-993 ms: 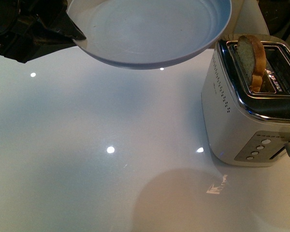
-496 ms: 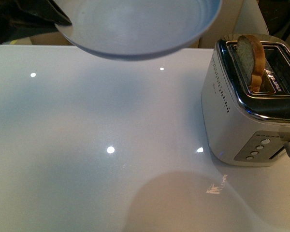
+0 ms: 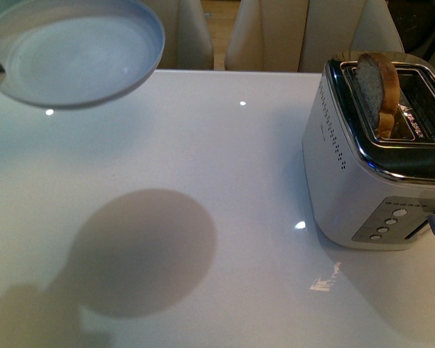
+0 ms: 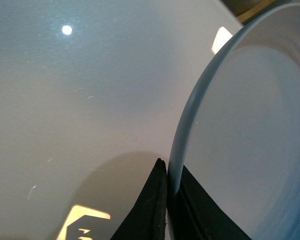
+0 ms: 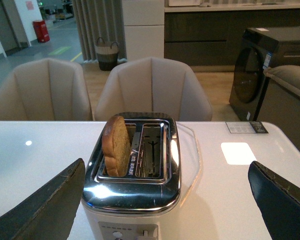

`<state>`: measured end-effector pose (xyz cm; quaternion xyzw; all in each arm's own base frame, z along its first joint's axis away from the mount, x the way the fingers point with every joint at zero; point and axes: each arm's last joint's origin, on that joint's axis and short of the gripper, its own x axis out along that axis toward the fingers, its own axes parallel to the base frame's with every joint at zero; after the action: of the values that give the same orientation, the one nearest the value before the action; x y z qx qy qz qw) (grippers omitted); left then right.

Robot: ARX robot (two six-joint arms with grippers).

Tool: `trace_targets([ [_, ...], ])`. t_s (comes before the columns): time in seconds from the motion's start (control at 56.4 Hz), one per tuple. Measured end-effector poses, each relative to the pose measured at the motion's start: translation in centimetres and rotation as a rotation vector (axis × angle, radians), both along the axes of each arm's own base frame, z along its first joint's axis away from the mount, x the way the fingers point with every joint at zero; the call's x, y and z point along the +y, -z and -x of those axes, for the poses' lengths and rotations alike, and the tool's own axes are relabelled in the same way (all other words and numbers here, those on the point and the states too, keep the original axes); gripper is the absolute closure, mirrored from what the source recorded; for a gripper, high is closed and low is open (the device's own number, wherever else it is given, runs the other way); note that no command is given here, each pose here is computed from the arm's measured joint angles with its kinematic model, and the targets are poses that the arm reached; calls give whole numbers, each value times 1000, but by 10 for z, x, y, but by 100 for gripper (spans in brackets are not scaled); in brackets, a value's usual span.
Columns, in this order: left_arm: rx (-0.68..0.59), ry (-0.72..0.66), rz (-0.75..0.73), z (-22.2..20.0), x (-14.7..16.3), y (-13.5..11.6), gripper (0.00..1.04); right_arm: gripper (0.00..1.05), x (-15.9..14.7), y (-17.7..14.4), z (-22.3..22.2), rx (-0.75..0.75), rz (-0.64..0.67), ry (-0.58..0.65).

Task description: Left arm holds plate, right arm toasts bread

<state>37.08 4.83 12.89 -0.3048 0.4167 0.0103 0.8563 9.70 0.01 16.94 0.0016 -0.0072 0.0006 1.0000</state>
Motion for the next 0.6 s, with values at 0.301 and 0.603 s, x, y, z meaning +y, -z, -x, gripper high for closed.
trace_targets([
  [0.301, 115, 45, -74, -9, 36, 91, 102, 9, 0, 0, 0, 0, 0, 0],
  [0.603, 162, 61, -79, -8, 31, 124, 102, 9, 0, 0, 0, 0, 0, 0],
])
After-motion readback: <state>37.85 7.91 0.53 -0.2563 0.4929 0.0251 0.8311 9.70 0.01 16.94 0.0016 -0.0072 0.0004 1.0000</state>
